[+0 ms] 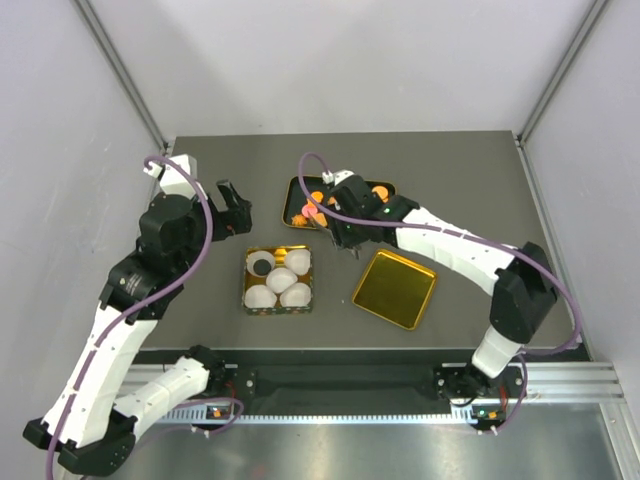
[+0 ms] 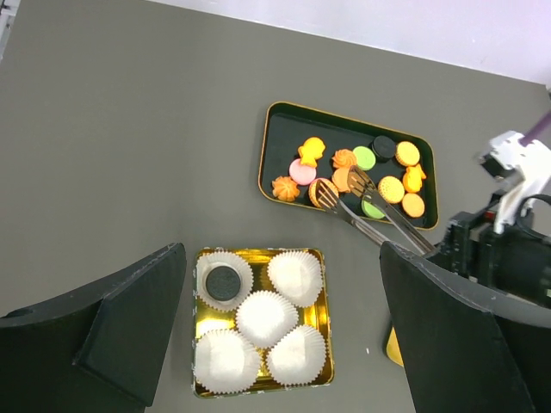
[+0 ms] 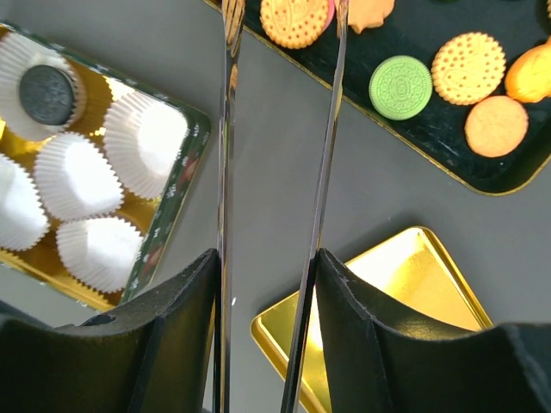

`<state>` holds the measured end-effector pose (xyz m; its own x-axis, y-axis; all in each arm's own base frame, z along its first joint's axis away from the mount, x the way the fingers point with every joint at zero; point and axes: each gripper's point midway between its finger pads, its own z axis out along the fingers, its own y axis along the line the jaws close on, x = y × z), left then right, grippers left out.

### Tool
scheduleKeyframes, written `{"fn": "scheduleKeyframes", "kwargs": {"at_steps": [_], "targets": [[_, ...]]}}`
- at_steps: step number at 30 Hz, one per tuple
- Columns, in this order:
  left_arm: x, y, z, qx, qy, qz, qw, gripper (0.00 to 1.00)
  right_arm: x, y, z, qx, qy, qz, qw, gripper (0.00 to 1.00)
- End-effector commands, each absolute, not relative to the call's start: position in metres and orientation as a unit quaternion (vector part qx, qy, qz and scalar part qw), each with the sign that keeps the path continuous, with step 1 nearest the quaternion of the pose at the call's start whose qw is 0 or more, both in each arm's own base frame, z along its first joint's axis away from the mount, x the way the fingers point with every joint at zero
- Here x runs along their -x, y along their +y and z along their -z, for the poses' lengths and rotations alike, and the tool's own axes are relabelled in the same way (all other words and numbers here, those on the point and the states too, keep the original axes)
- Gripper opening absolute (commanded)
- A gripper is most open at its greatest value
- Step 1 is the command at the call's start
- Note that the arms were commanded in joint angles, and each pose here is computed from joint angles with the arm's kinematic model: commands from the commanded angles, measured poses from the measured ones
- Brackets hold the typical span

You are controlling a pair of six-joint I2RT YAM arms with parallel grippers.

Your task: Pack the cookies

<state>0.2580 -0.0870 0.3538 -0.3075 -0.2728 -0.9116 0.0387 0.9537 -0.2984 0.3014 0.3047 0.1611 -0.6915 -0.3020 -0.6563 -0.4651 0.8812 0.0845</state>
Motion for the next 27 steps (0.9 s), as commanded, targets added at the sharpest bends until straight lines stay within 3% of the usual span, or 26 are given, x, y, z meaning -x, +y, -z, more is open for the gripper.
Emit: {"fn": "scheduleKeyframes", "kwargs": {"at_steps": [1, 27], "targets": [[-0.26, -0.088, -0.358, 0.072, 0.79, 0.138, 0.593, 0.99, -0.319, 0.315, -0.17, 0.207, 0.902, -0.136, 0.355, 0.47], [-0.263, -0.089, -0.348, 0.069, 0.795, 0.133, 0.588, 0.99, -0.334, 0.32, -0.148, 0.198, 0.91, -0.144, 0.335, 0.44]]}}
